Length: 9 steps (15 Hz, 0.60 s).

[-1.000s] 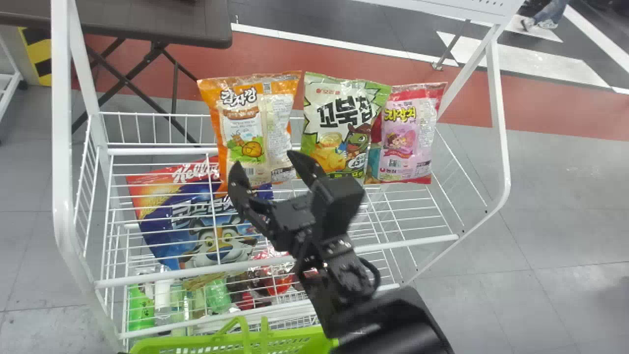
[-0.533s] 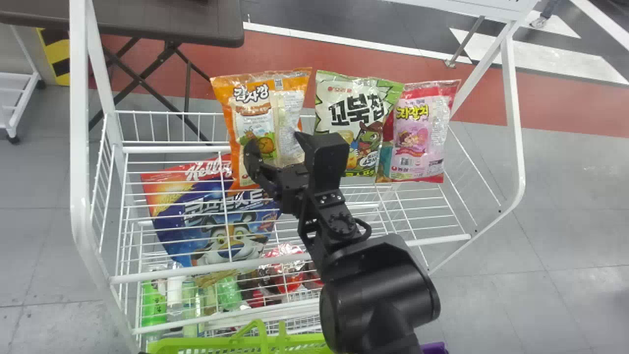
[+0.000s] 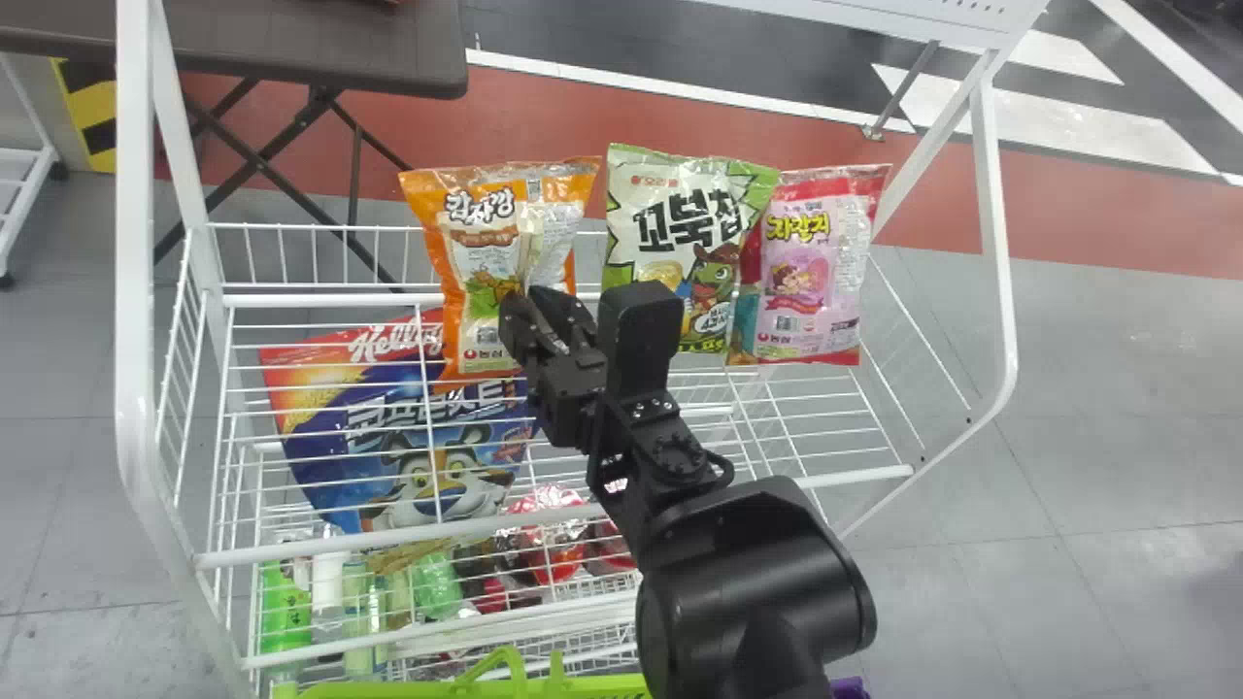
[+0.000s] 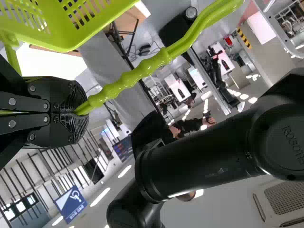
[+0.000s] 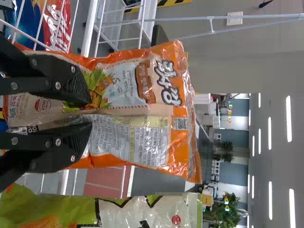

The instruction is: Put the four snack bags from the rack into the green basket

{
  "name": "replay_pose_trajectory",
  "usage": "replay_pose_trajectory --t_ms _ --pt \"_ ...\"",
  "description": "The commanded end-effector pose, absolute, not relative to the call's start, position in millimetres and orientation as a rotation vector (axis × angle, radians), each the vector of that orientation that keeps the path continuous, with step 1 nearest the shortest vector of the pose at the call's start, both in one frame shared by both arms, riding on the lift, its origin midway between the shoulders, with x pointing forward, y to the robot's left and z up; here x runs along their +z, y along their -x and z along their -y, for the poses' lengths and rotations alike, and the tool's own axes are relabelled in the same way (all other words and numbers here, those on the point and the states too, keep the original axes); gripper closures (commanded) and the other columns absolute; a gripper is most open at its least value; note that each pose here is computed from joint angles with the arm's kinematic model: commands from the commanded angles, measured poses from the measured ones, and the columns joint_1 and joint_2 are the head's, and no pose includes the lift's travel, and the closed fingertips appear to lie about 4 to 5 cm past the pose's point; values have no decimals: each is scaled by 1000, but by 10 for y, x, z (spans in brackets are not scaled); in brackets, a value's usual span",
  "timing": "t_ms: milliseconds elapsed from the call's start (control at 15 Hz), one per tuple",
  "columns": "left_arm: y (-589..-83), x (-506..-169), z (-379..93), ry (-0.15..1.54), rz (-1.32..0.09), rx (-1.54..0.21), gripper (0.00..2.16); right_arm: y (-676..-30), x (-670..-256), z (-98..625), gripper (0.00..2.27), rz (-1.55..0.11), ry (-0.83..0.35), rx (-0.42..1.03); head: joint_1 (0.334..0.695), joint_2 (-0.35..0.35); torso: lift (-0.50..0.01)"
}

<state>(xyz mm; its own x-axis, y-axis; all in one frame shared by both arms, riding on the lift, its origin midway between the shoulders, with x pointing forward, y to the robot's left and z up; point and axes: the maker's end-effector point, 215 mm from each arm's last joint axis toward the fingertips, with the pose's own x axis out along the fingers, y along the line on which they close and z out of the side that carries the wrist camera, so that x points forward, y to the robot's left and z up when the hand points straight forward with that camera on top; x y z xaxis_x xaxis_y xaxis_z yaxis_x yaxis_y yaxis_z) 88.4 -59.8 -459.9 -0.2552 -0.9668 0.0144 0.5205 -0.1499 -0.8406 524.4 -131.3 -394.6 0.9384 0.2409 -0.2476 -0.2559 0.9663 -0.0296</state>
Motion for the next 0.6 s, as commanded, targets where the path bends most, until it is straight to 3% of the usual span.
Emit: replay_pose_trajectory --t_ms 0,267,533 --pt "-876 -4604 577 712 -896 -1655 2132 -5199 -3842 1451 2044 -232 33 241 695 -350 -6" --pt "-939 -4644 501 707 -896 -1626 2132 -4757 -3381 1548 2044 -188 -13 258 695 -350 -6" --pt "-1020 -4665 434 709 -890 -1598 2132 -3891 -3223 1651 2044 -281 -86 293 695 -350 -6"
